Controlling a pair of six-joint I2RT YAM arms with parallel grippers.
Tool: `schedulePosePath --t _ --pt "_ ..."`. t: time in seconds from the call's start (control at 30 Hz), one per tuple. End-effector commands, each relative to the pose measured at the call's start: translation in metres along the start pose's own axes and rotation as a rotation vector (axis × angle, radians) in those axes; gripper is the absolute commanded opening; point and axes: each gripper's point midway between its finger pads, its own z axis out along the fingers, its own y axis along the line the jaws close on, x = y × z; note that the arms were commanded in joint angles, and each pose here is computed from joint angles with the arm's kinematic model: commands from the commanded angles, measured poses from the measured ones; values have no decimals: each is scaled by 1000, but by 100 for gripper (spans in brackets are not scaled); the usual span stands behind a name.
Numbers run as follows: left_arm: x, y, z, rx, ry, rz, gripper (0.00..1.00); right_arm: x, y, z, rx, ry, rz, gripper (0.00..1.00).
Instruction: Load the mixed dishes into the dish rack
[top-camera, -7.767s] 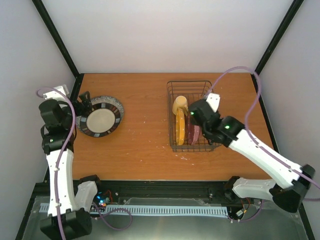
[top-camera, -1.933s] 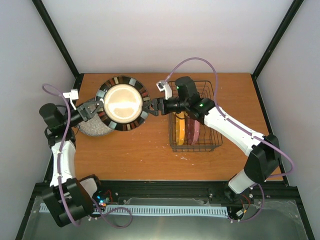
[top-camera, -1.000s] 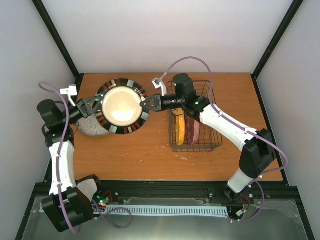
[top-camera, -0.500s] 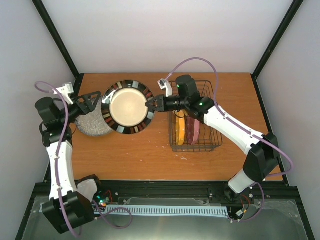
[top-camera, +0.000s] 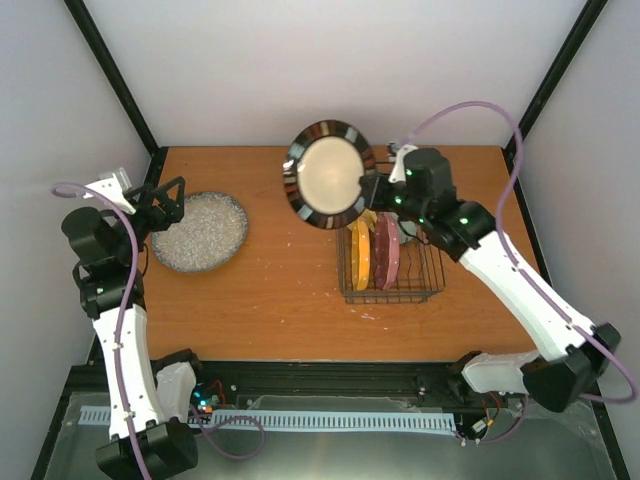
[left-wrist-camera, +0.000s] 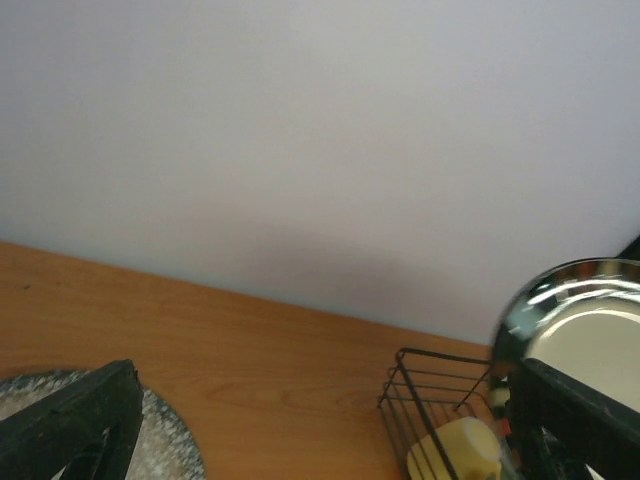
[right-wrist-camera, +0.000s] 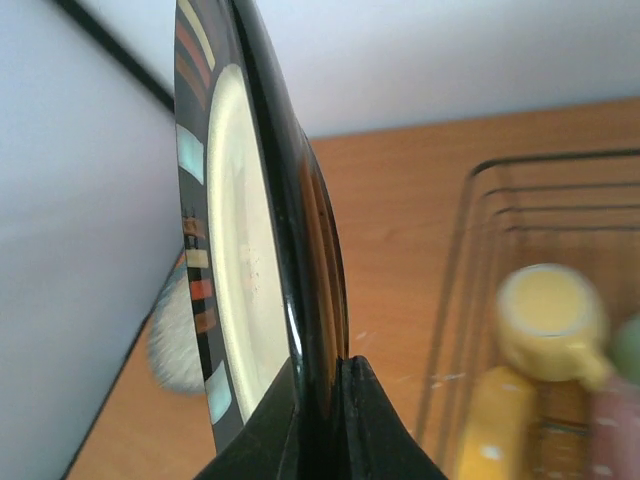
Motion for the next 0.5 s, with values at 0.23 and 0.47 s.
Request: schedulePosePath --t 0.23,0.47 --pt "26 20 -1 -73 41 16 100 -61 -75 -126 518 -411 -46 3" --pt "32 24 -2 -84 50 21 100 -59 -104 -178 717 -501 -24 3"
